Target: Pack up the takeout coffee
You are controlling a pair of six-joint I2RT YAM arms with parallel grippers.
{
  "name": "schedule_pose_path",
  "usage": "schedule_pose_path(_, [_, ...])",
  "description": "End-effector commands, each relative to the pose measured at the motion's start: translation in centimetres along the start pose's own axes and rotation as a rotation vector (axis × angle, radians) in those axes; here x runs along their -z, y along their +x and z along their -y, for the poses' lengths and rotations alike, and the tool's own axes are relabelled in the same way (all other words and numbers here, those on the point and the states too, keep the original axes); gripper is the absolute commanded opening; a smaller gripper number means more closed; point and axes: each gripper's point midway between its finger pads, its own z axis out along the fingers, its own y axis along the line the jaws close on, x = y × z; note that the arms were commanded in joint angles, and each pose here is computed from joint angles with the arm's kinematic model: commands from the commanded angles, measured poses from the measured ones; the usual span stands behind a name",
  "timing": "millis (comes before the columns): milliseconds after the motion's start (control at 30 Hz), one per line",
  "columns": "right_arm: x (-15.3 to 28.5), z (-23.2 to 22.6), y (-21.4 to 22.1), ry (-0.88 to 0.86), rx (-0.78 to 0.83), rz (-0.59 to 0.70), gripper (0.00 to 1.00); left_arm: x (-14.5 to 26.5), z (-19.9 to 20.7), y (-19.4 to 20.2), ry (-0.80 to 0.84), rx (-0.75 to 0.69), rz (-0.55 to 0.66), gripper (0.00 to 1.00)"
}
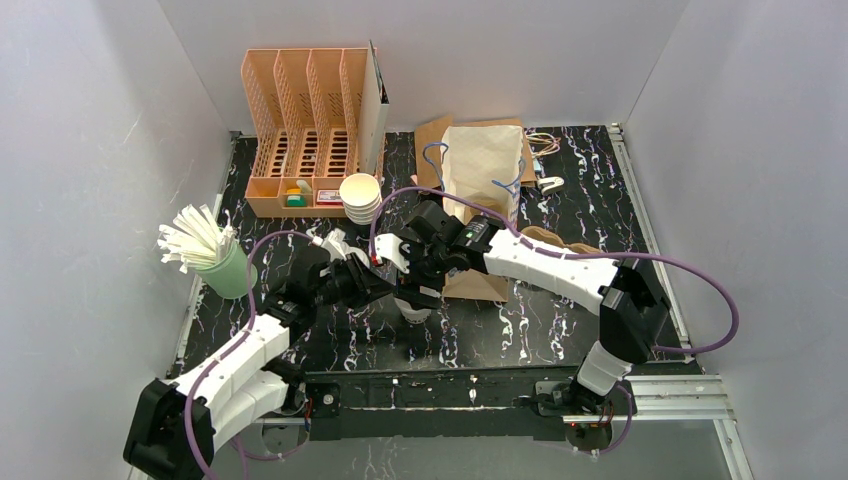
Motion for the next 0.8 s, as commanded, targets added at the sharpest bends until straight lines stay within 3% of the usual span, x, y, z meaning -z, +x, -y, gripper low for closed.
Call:
schedule_pose_path(0, [-0.6,-2.0,2.6,-0.053,-0.036,-0.086,0.86,-0.2,-2.4,1.5,-0.046,0.024,-0.032,0.18])
schedule_pose_path(233, [-1.1,-2.3,3.7,-0.061,-0.048,-0.141,0.86,-0.2,-4.3,2.8,-0.08,0.038,-0.061,0.17])
schedule_pose_path(600, [-0.8,-2.3,2.8,-0.052,-0.036,-0.122,0.85,0.0,-5.7,3.8,-0.116,0.04,-0.088,0.17])
schedule_pose_path(767, [-0.9,-2.2,3.0,-0.036,-0.054,-0.13,0.85,0.4,-4.9,3.3,-0.1,0.026,-0.063,0.2])
